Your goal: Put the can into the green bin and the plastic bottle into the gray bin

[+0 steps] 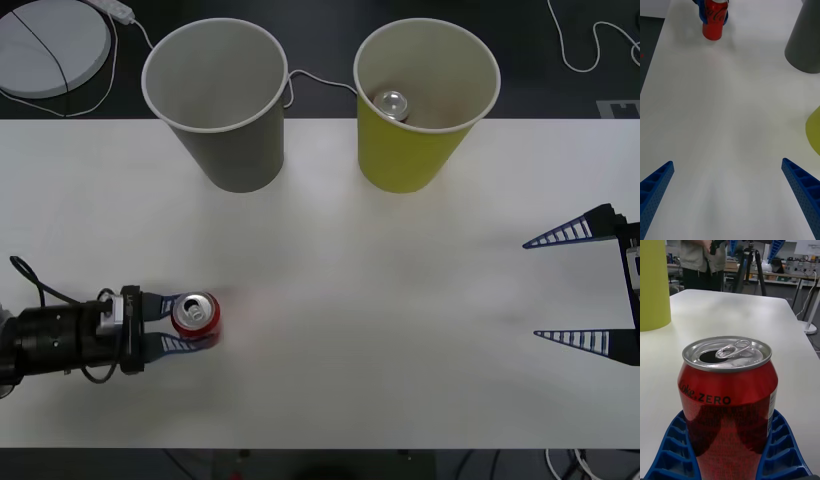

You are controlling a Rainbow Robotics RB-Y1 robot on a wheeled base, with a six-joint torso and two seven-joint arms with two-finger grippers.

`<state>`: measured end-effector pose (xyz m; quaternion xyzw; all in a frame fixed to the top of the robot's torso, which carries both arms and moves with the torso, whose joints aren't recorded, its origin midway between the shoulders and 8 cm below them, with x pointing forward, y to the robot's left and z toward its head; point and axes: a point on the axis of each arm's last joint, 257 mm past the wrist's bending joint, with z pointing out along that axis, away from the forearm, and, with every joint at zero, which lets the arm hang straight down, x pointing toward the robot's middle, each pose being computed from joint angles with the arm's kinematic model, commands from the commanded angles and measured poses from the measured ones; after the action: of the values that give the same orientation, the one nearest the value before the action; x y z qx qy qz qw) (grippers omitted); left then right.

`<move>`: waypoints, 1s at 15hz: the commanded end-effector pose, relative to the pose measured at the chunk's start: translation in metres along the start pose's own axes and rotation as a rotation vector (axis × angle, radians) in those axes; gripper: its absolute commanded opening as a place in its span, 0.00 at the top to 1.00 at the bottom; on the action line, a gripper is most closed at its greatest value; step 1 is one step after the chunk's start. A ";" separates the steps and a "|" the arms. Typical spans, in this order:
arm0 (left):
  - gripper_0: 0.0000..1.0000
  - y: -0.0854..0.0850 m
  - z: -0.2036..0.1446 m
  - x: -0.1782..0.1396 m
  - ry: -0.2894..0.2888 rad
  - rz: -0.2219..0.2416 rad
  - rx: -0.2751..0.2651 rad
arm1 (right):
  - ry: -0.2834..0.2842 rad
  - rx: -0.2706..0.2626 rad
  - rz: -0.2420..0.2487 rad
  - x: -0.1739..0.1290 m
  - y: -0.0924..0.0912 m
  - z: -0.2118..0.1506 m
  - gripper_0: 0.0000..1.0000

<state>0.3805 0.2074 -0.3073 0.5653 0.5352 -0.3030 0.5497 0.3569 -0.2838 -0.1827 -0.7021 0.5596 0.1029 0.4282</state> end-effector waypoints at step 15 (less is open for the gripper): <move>1.00 0.087 -0.079 -0.071 0.485 -0.035 0.045 | 0.000 0.000 0.000 0.000 0.000 0.000 0.00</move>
<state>0.4255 0.2781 -0.2026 0.6253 0.6503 -0.1835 0.3906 0.3569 -0.2838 -0.1827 -0.7021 0.5596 0.1029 0.4282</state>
